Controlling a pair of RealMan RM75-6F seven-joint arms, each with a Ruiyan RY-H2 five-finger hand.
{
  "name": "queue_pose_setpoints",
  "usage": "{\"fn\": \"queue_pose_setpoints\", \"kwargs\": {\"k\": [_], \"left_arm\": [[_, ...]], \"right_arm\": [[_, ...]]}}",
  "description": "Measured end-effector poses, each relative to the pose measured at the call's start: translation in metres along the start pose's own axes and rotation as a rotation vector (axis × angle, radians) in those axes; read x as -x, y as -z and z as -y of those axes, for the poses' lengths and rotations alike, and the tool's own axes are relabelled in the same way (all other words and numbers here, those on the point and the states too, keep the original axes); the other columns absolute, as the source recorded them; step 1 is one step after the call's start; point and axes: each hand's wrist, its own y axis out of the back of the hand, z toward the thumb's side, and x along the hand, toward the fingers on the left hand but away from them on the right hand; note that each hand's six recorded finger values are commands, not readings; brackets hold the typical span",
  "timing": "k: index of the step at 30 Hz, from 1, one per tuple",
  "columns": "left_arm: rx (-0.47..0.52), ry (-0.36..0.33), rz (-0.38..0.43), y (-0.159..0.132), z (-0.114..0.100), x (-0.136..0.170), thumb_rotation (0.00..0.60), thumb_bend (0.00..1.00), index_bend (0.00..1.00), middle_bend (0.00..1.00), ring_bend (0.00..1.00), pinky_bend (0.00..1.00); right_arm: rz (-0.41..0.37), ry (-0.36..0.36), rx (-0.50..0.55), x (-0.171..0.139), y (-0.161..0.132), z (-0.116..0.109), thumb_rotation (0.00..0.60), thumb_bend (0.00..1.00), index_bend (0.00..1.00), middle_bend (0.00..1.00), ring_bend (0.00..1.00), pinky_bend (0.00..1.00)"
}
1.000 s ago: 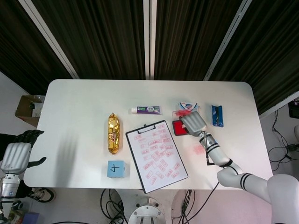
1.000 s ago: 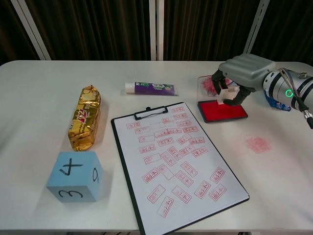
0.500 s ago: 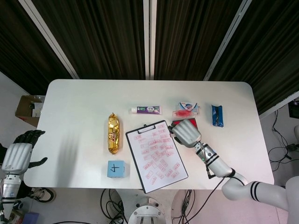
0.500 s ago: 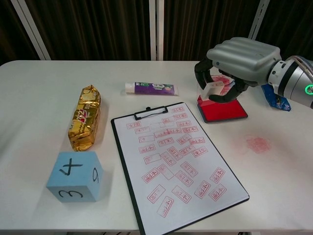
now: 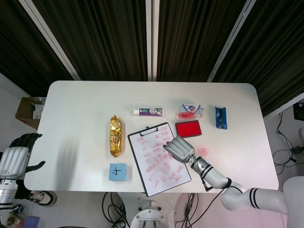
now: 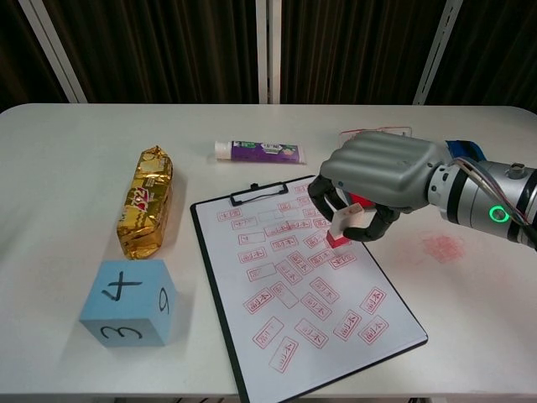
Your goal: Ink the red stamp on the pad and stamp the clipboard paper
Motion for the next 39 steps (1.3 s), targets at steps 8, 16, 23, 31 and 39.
{"fn": "queue_pose_setpoints", "kwargs": {"k": [8,16,23,31,39], "left_arm": [[0.0,0.0,0.004,-0.001,0.001,-0.001,0.6,0.0,0.2,0.19,0.16,0.25],[0.0,-0.001,0.002,0.0,0.001,0.0,0.6,0.0,0.2,0.19,0.16,0.25],[0.002,-0.002,0.001,0.001,0.001,0.001,0.6,0.0,0.2,0.19,0.16,0.25],[0.0,-0.005,-0.005,0.003,0.0,0.002,0.6,0.0,0.2,0.19,0.16,0.25],[0.001,-0.003,-0.008,0.004,0.0,0.003,0.6,0.0,0.2,0.19,0.16,0.25]], "right_arm": [[-0.014,-0.05,-0.009,-0.012,-0.004,0.01,0.6,0.52,1.0,0.93,0.94,0.97],[-0.037,-0.061,-0.006,-0.019,-0.012,0.016,0.6,0.52,1.0,0.93,0.94,0.97],[-0.039,-0.056,-0.001,-0.021,-0.015,0.02,0.6,0.52,1.0,0.93,0.94,0.97],[-0.035,-0.053,0.02,-0.015,-0.016,0.026,0.6,0.52,1.0,0.93,0.94,0.97],[-0.034,-0.058,0.029,-0.012,-0.016,0.032,0.6,0.52,1.0,0.93,0.94,0.97]]}}
